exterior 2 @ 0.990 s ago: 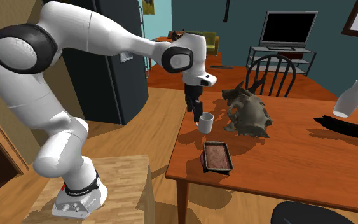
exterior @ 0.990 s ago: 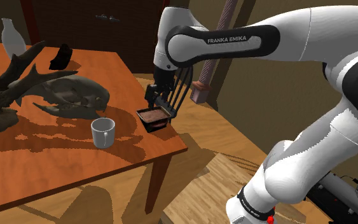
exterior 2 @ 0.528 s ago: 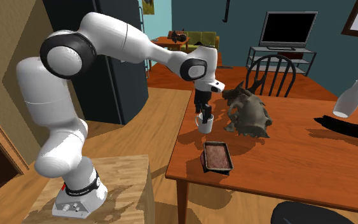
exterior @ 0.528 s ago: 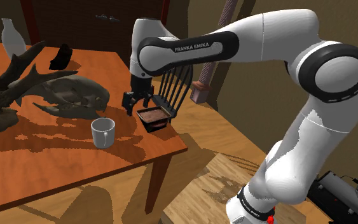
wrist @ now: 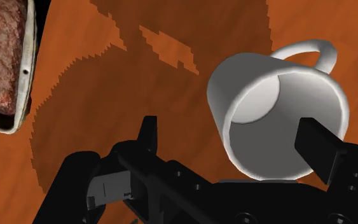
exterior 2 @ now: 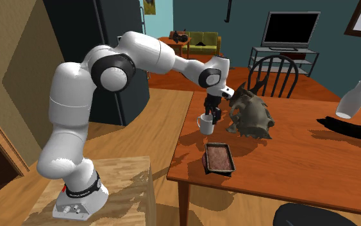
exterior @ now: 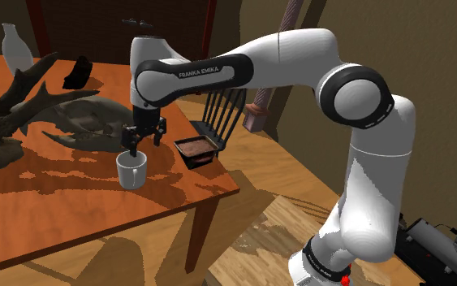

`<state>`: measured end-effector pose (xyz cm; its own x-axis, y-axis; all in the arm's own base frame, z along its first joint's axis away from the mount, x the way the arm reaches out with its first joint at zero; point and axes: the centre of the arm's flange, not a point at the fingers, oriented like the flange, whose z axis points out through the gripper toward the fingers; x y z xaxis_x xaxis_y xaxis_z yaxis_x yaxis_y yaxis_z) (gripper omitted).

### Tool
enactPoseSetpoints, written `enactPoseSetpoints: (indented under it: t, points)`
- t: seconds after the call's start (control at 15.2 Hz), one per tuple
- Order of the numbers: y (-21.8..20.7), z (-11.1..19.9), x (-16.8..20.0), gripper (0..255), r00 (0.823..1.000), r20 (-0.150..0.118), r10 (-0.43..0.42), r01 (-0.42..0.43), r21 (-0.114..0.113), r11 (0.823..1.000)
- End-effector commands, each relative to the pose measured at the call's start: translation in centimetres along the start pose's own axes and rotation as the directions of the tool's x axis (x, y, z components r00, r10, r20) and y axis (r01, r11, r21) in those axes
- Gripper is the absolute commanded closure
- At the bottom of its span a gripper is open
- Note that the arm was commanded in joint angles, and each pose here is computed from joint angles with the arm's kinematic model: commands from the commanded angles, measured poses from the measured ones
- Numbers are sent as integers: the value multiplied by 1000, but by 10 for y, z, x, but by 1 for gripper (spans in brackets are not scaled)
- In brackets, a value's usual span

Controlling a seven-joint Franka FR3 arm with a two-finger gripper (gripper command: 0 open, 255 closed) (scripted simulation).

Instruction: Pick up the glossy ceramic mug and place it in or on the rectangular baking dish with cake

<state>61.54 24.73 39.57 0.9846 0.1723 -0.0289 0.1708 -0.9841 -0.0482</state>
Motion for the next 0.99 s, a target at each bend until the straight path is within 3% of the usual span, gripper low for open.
enactPoseSetpoints:
  t: [0.0, 0.46, 0.92]
  points:
    - [-4, 14, 7, 0, 1000, 3, 0, 0, 4, 1000]
    - [-4, 48, 7, 0, 1000, 3, -1, 1, 4, 1000]
    - [-4, 48, 7, 0, 1000, 3, 0, 0, 4, 1000]
